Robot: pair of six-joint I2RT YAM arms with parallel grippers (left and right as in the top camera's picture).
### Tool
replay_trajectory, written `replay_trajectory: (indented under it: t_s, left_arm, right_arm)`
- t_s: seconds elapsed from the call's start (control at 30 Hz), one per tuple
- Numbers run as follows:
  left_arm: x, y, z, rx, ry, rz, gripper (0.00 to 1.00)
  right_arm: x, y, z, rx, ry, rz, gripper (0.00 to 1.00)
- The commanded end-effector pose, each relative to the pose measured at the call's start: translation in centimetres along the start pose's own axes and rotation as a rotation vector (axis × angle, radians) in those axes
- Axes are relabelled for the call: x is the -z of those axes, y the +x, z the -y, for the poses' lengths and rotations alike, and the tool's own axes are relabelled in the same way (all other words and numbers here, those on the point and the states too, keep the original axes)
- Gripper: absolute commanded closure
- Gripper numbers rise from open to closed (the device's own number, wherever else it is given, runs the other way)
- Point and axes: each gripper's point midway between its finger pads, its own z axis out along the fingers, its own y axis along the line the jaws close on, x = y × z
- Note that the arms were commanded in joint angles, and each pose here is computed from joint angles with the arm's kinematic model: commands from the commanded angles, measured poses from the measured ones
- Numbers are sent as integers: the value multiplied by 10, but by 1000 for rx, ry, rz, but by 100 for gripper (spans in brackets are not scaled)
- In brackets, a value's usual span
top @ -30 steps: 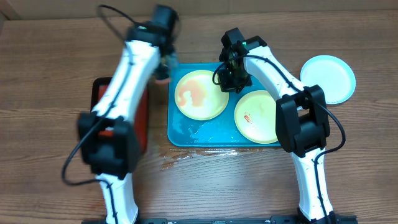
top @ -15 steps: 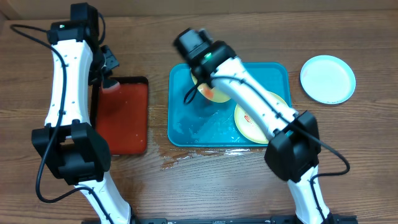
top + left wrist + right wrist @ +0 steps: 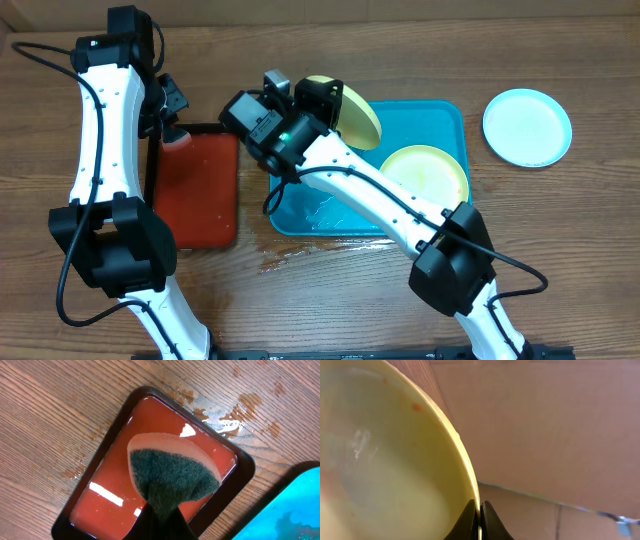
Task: Clean dirty plates on tray and stack at the side
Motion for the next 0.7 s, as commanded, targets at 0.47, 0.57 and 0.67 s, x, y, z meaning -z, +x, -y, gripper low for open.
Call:
replay_trajectory:
  t_s: [0.47, 0.57, 0.67]
  left_arm:
    - [1, 2, 1, -3, 7, -4, 96]
    - [1, 2, 1, -3, 8, -3, 96]
    - [1, 2, 1, -3, 8, -3, 96]
  right_arm:
    - [-97, 20, -19, -555, -587, 15, 96]
    - [-130, 51, -16, -734, -743, -49, 96]
    - [-156, 83, -19, -893, -1021, -52, 96]
